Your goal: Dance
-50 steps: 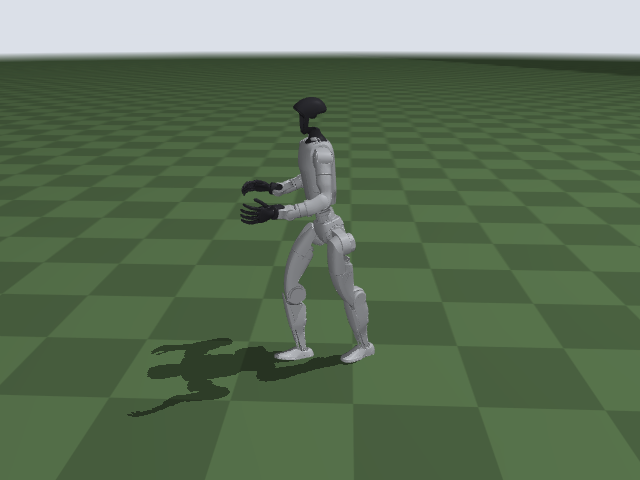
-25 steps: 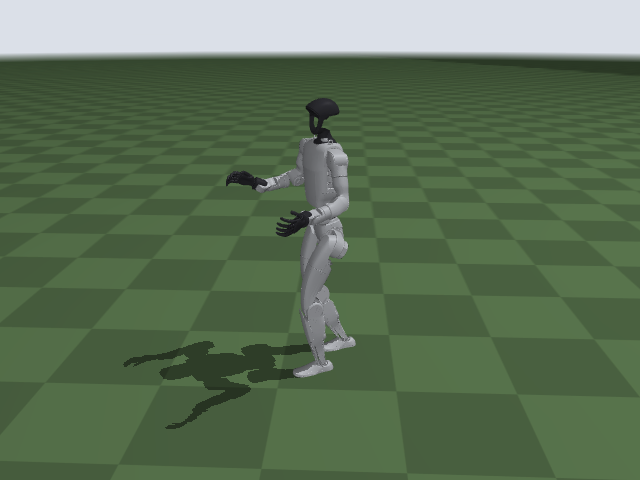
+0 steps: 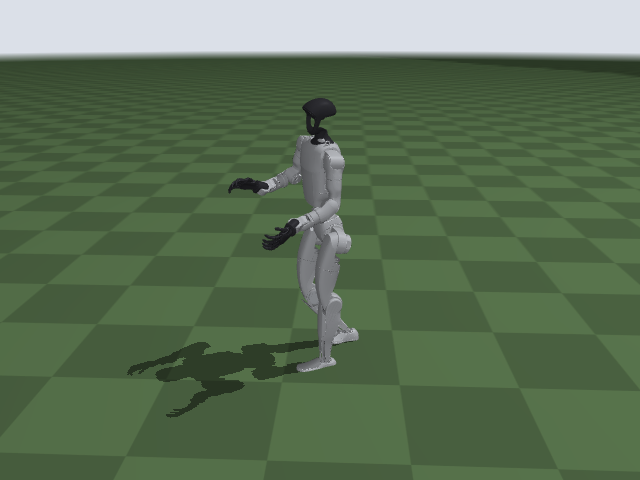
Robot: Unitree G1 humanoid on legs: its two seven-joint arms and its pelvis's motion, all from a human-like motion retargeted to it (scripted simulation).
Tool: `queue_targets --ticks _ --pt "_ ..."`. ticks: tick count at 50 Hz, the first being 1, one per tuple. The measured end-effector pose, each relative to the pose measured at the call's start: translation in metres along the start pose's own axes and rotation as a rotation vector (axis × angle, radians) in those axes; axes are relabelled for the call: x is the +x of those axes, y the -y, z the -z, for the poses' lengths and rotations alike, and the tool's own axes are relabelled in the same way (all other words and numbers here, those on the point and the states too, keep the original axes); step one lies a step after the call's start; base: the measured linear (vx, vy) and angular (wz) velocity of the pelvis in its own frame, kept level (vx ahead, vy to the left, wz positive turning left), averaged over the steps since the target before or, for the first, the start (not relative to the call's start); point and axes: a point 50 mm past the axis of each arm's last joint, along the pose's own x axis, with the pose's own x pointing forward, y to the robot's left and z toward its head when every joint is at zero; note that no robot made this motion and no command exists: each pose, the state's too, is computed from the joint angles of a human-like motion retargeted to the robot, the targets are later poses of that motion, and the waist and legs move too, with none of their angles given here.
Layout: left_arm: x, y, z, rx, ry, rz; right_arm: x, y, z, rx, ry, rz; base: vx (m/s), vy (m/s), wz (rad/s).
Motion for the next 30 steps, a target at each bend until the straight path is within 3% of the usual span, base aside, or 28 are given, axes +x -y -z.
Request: queue_targets --ticks 14,30 --pt "-0.017 -0.014 -0.021 -0.009 0.058 0.063 -0.008 0.016 0.027 -0.032 -0.147 0.082 -0.02 -0.01 0.01" --pt "-0.057 0.016 -0.010 0.104 0.009 0.357 -0.003 -0.018 -0.017 0.028 0.074 -0.216 -0.05 -0.02 0.09"
